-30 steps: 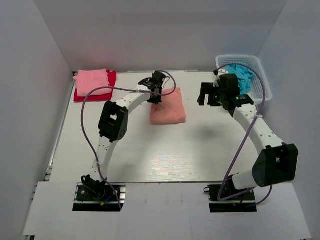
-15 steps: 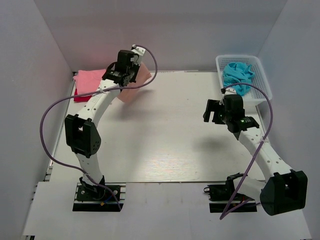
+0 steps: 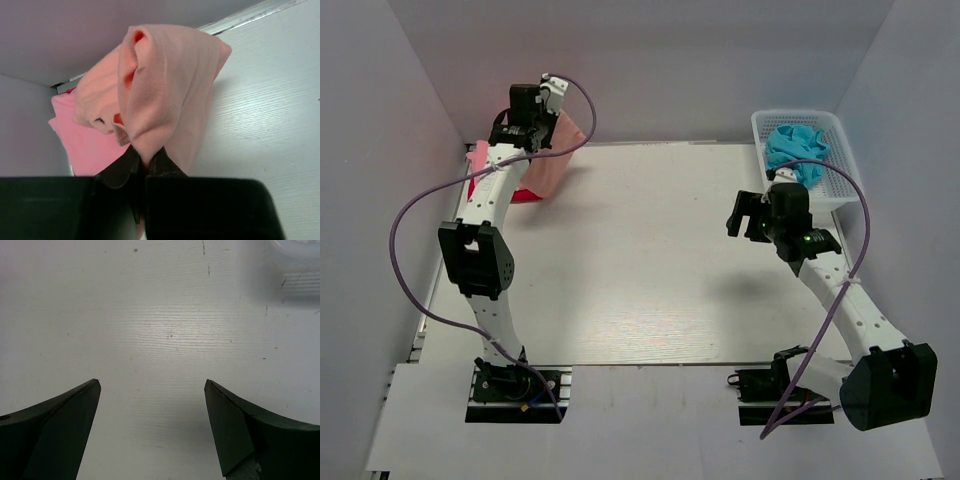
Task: Fold and stack the t-shirts
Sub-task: Put the neatly folded tshirt into the corner of the board with the left arm
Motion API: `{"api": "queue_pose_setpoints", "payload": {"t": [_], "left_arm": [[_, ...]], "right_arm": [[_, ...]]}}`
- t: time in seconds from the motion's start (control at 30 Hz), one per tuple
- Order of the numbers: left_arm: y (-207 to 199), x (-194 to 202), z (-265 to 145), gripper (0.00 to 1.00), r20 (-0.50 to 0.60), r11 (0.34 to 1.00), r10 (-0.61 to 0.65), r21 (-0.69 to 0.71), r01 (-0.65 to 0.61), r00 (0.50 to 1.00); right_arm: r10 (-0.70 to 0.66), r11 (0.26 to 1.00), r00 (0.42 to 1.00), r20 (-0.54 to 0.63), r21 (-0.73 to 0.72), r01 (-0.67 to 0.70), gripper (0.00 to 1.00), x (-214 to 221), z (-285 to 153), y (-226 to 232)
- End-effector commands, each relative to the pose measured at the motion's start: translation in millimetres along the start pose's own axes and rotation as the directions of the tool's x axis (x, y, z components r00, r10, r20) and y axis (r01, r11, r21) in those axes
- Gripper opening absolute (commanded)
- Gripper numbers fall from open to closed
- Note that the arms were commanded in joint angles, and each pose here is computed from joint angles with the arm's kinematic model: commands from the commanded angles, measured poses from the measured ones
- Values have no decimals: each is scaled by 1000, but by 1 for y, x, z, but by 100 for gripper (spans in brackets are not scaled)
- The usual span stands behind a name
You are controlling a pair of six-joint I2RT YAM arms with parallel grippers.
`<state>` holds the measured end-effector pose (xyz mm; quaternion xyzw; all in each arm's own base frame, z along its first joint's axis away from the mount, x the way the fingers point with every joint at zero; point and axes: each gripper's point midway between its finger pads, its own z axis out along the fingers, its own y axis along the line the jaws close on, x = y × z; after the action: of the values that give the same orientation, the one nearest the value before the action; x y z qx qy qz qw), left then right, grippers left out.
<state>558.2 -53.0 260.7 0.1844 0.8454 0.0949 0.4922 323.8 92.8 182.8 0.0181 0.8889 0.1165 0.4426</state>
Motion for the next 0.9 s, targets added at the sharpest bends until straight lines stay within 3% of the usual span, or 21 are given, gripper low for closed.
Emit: {"api": "queue_pose_setpoints", "payload": {"t": [0.0, 0.3, 0.63, 0.87], "left_arm": [[32, -31, -13, 0, 116, 1000, -8, -19, 10, 993], [94, -9, 18, 0, 158, 988, -127, -70, 139, 979], [163, 35, 61, 0, 178, 913, -364, -125, 388, 914], [197, 45, 68, 0, 222, 886, -417, -119, 449, 881]], "right_arm": [[24, 1000, 1000, 11, 9, -24, 90, -12, 3, 1], [39, 999, 999, -26, -20, -39, 90, -20, 21, 12], [68, 997, 994, -86, -34, -71, 90, -21, 45, 21], [88, 991, 989, -119, -89, -98, 90, -24, 59, 35]]}}
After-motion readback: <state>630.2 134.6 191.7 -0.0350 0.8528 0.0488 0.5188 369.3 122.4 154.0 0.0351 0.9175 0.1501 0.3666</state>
